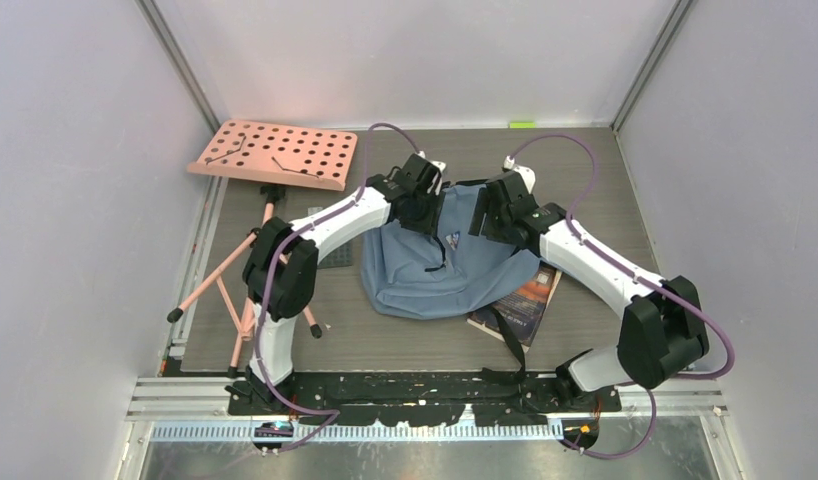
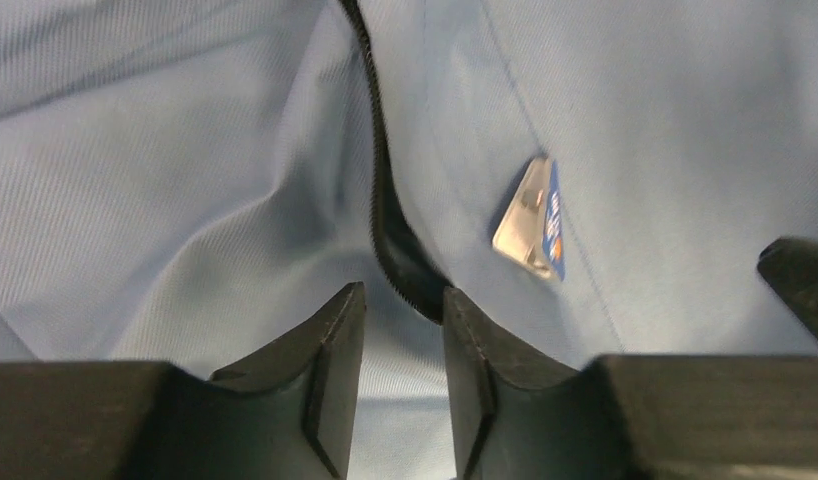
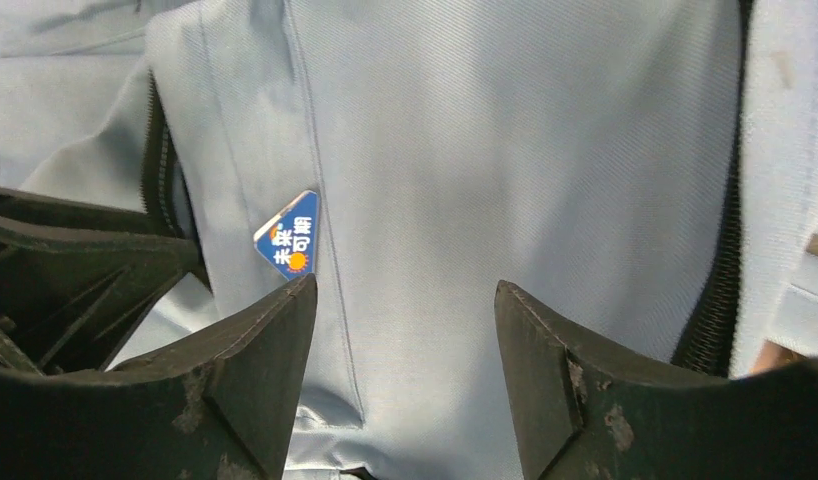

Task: Pack the student bag
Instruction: Pick up the personal item from the center of the board.

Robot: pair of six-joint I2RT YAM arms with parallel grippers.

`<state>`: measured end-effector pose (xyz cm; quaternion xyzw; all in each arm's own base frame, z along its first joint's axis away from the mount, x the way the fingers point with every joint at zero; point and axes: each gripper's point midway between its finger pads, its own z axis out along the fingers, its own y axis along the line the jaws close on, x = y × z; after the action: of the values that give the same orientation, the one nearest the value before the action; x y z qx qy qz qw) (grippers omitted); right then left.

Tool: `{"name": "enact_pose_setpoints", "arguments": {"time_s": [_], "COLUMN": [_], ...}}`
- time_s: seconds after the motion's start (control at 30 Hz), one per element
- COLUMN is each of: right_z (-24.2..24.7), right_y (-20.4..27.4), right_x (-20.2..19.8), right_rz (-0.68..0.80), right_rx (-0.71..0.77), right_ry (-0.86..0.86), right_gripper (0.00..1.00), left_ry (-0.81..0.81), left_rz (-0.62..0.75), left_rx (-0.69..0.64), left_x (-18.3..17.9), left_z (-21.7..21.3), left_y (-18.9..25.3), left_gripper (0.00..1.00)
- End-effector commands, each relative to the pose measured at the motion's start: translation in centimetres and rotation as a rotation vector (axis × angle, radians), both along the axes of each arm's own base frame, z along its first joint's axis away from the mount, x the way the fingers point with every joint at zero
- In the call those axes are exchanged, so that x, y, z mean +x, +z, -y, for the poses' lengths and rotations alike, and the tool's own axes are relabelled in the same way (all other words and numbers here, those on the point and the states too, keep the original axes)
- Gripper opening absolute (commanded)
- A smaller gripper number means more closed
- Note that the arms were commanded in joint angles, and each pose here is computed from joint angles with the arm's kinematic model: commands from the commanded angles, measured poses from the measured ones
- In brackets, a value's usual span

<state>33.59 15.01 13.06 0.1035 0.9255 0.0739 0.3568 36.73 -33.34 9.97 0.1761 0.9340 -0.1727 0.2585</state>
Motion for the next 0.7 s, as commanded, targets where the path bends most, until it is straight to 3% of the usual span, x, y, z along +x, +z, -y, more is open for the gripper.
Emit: {"name": "enact_pose_setpoints", "arguments": {"time_s": [0.0,0.13,0.3,0.57,0.67], "right_z": [-1.7,-4.3,-7.6,-9.9,-10.1], "right_y": [0.5,0.3,-1.1,-3.3,-4.1], "right_x": [1.7,2.9,3.7,4.6,4.4], "right_rz": [0.039,0.033,-0.007,-0.052,-0.071], "right_rx": [0.074,0.154,0.208,0.219,0.213], "right_ry": [0.012,0.069,0.14,0.16,0.149], "right_gripper": [0.7,0.69,0.68,0.64,0.62], "left_ry": [0.008,0.028,0.042,0.025,0.027], "left_rz": [0.061,0.061,0.044,0.016,0.017], "left_rx": [0.007,0.025,0.016,-0.093,-0.104], "left_x": [-0.5,-1.3,-1.7,-1.6,-1.4], "left_z": [-1.4,-2.6,-3.0,-1.0,-0.6], "left_y": [2.0,1.6,0.8,1.4,1.5], "left_gripper": [0.31,0.18,0.1,0.07,0.12]}}
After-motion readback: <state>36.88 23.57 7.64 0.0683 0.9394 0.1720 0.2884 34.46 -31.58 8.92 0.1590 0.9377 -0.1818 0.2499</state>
